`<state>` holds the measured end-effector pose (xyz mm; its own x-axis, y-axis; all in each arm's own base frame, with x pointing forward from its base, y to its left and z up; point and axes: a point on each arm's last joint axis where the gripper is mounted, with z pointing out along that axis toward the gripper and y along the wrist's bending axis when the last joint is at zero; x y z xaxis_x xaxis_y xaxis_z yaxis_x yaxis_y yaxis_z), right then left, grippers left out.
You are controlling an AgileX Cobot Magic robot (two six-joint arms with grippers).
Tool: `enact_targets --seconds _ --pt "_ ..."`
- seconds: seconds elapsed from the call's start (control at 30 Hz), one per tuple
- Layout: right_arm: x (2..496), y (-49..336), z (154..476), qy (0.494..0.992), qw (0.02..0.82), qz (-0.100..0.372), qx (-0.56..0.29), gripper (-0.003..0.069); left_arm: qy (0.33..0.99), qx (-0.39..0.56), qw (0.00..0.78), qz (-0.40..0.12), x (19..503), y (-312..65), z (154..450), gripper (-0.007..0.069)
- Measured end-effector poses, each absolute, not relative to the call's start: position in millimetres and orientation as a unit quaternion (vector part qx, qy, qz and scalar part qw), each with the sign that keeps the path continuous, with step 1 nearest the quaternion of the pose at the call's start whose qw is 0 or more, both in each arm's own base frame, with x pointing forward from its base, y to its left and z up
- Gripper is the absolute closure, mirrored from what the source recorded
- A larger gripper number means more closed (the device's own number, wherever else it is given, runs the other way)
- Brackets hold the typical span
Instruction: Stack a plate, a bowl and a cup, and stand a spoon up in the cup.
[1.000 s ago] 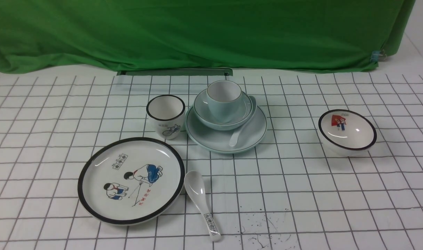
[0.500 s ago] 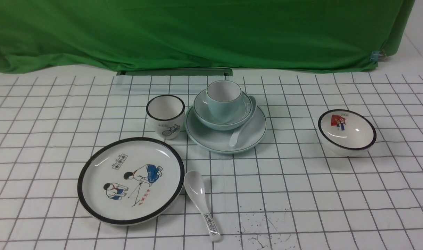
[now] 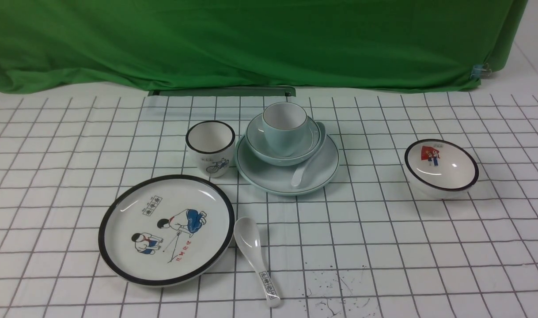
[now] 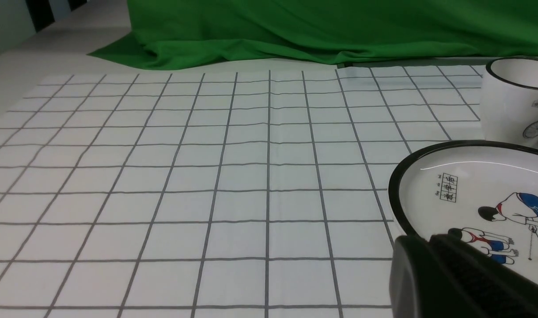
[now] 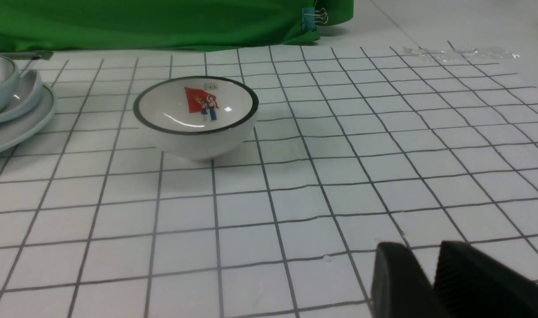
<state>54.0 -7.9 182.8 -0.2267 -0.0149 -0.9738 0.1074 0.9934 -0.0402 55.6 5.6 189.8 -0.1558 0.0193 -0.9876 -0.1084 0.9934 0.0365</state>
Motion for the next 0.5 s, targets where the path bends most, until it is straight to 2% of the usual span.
enact_targets --seconds 0.5 --pt "54.0 -7.9 182.8 0.782 0.621 -0.049 0.03 0.0458 0.759 -0.029 0.649 0.049 55.6 5.6 189.8 0.0654"
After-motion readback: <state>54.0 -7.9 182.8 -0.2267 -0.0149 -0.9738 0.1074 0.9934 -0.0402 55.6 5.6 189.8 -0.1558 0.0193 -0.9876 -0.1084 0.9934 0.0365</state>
